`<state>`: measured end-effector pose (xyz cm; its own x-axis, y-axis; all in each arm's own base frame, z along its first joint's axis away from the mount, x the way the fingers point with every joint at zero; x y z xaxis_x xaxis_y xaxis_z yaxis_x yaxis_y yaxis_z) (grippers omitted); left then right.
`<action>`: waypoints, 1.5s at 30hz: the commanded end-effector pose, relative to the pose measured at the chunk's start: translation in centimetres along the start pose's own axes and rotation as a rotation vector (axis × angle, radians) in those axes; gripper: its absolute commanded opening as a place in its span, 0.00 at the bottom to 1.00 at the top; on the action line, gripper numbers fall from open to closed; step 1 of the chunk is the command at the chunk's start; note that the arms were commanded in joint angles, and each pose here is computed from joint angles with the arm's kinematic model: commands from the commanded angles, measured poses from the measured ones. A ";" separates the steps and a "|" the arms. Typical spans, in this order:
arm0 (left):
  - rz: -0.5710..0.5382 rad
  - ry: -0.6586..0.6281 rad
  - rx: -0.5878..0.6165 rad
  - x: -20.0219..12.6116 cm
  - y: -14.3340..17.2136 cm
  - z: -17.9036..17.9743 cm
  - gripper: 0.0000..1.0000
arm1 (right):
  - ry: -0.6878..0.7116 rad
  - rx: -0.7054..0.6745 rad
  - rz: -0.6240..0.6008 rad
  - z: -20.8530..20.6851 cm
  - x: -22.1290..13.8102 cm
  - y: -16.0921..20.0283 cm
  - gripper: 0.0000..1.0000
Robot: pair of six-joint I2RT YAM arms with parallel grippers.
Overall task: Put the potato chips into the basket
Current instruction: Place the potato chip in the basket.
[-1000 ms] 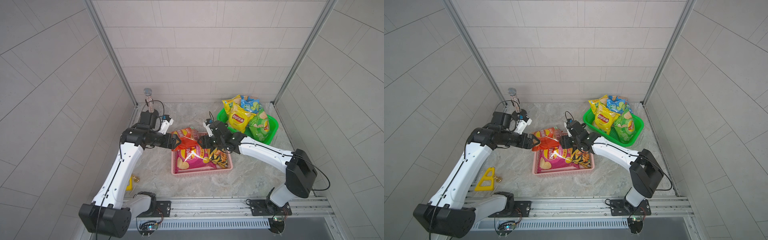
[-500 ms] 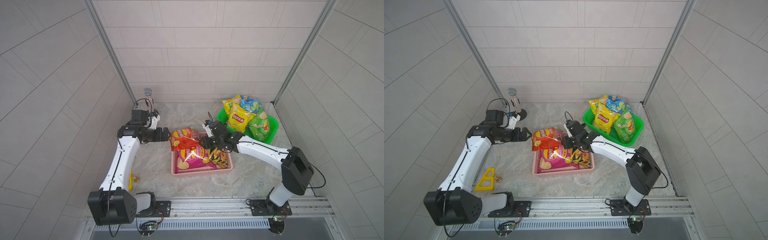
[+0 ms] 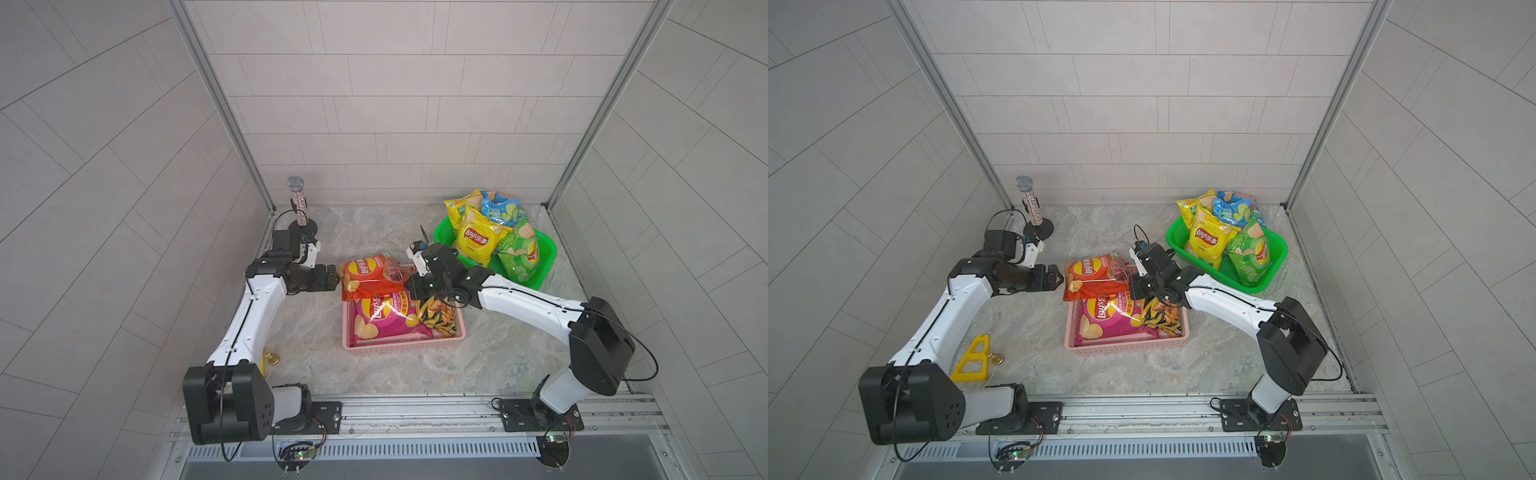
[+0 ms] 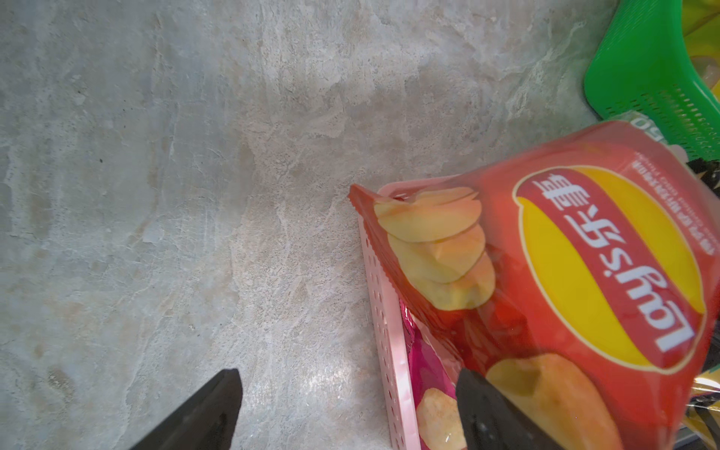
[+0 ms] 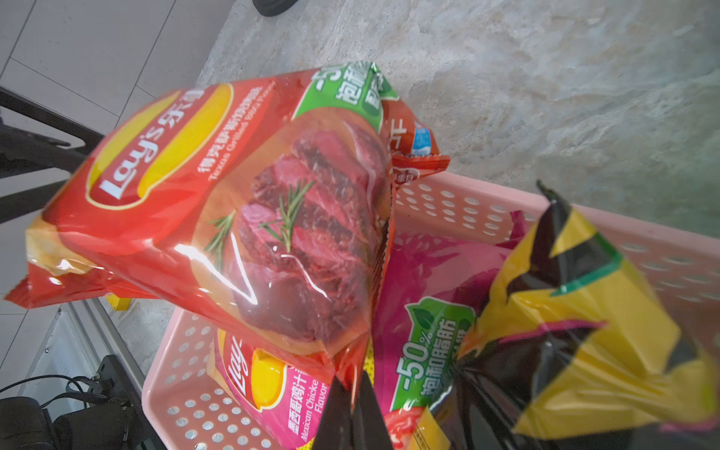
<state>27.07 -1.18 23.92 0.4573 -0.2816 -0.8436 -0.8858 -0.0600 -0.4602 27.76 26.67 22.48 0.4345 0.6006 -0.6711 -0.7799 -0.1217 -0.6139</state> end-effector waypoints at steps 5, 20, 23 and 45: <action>-0.007 0.005 -0.007 0.2 -0.1 0.1 0.92 | -0.046 -0.022 -0.081 1.6 -3.4 -0.5 0.00; -0.012 0.056 -0.013 0.4 -0.1 -0.3 0.90 | -0.001 -0.006 -0.058 1.8 -6.9 4.1 0.00; -0.016 0.064 -0.011 0.3 -0.2 -0.4 0.89 | -0.024 -0.011 -0.019 2.3 -6.2 5.2 0.00; -0.147 0.175 0.193 -3.4 -1.6 -3.3 0.75 | 0.049 -0.046 -0.107 2.2 -10.3 4.1 0.38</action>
<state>26.87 -2.43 25.93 0.5062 -0.3856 -0.7714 -0.8362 -0.0005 -0.5485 18.82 22.34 26.67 0.5081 0.5846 -0.6325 -0.7231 -0.1093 -0.6820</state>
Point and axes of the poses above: each gripper's point midway between its finger pads, its own x axis out along the fingers, its own z axis along the line the jaws close on, y = z × x, the point moved 9 cm from there along -x, back along the fingers, and after that the axes turned 1 degree about -x, right-handed, at the moved point
